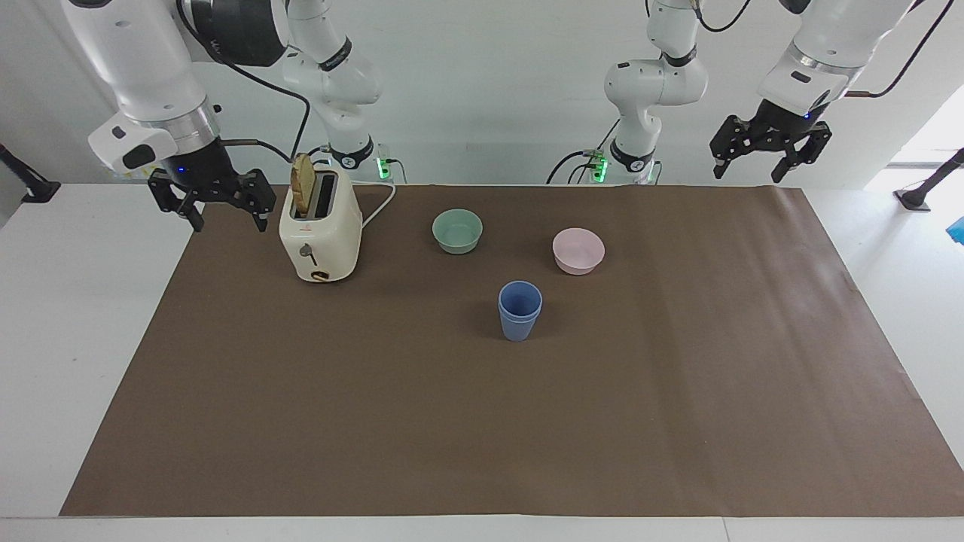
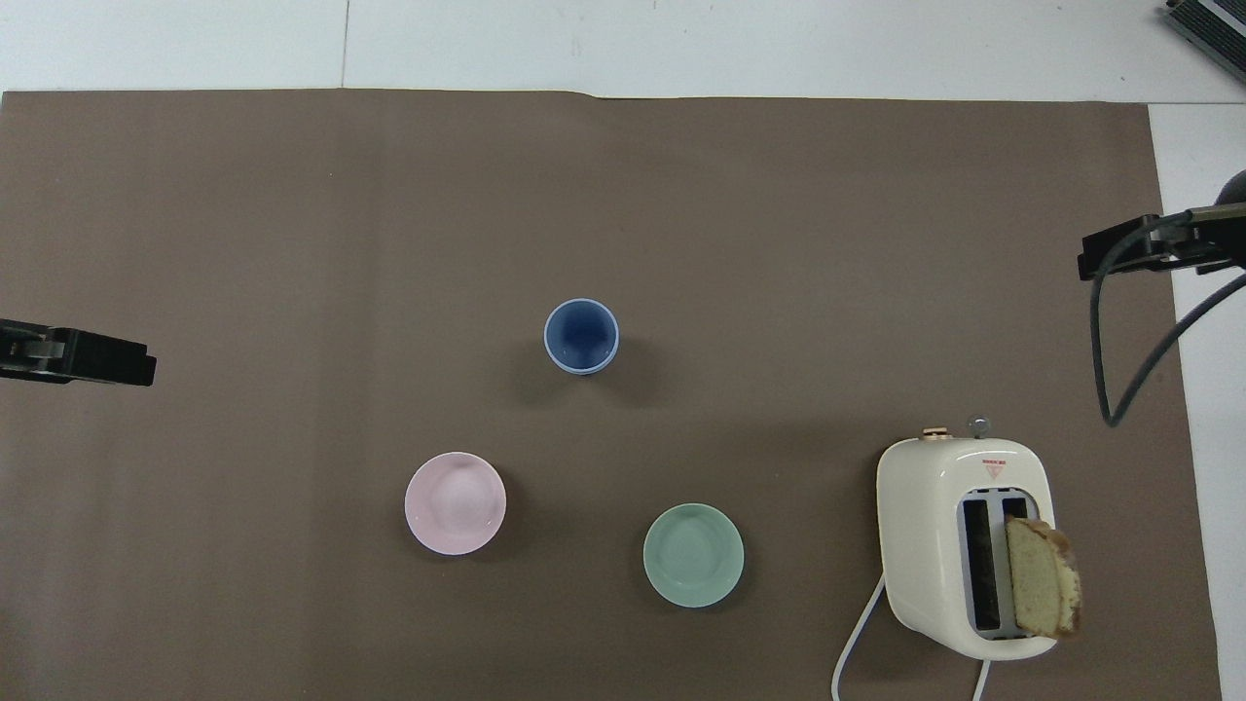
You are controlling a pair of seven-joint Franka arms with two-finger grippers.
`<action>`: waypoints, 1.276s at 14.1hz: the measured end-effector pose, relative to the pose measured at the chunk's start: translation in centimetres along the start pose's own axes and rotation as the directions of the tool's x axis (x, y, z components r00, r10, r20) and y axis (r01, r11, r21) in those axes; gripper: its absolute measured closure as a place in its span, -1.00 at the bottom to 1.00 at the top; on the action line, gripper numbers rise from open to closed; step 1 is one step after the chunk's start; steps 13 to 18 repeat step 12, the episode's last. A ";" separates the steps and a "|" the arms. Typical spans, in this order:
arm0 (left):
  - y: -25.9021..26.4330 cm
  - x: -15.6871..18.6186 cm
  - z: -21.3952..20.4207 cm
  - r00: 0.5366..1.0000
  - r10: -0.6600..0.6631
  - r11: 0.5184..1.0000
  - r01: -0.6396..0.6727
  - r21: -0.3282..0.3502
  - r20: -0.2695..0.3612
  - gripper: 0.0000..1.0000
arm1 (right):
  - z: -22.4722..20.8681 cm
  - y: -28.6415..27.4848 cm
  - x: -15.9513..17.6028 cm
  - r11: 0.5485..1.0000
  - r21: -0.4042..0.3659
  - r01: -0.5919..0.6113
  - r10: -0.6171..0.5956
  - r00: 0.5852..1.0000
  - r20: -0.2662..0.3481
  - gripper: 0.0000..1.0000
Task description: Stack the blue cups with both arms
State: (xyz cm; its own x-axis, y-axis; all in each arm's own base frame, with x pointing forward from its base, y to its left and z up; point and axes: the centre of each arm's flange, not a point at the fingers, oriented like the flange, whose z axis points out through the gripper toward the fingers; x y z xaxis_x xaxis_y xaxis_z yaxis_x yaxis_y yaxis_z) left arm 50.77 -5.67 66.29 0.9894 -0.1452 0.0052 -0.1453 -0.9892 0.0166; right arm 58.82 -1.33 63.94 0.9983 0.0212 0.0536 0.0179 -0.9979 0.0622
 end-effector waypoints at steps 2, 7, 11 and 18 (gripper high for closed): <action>0.1 0.0 0.0 1.000 0.001 1.000 -0.001 0.000 0.000 -1.00 | -0.8 0.3 -0.4 1.000 -0.005 -0.008 0.008 1.000 -0.012 -1.00; 0.2 0.0 0.0 1.000 0.004 1.000 -0.004 0.000 0.001 -1.00 | -1.0 0.4 -0.5 1.000 -0.005 -0.009 0.009 1.000 -0.015 -1.00; 0.0 0.0 0.0 1.000 0.001 1.000 -0.001 -0.001 0.001 -1.00 | -1.0 0.4 -0.5 1.000 -0.005 -0.009 0.009 1.000 -0.014 -1.00; 0.0 0.0 0.0 1.000 0.001 1.000 -0.001 -0.001 0.001 -1.00 | -0.9 0.4 -0.5 1.000 -0.005 -0.009 0.009 1.000 -0.014 -1.00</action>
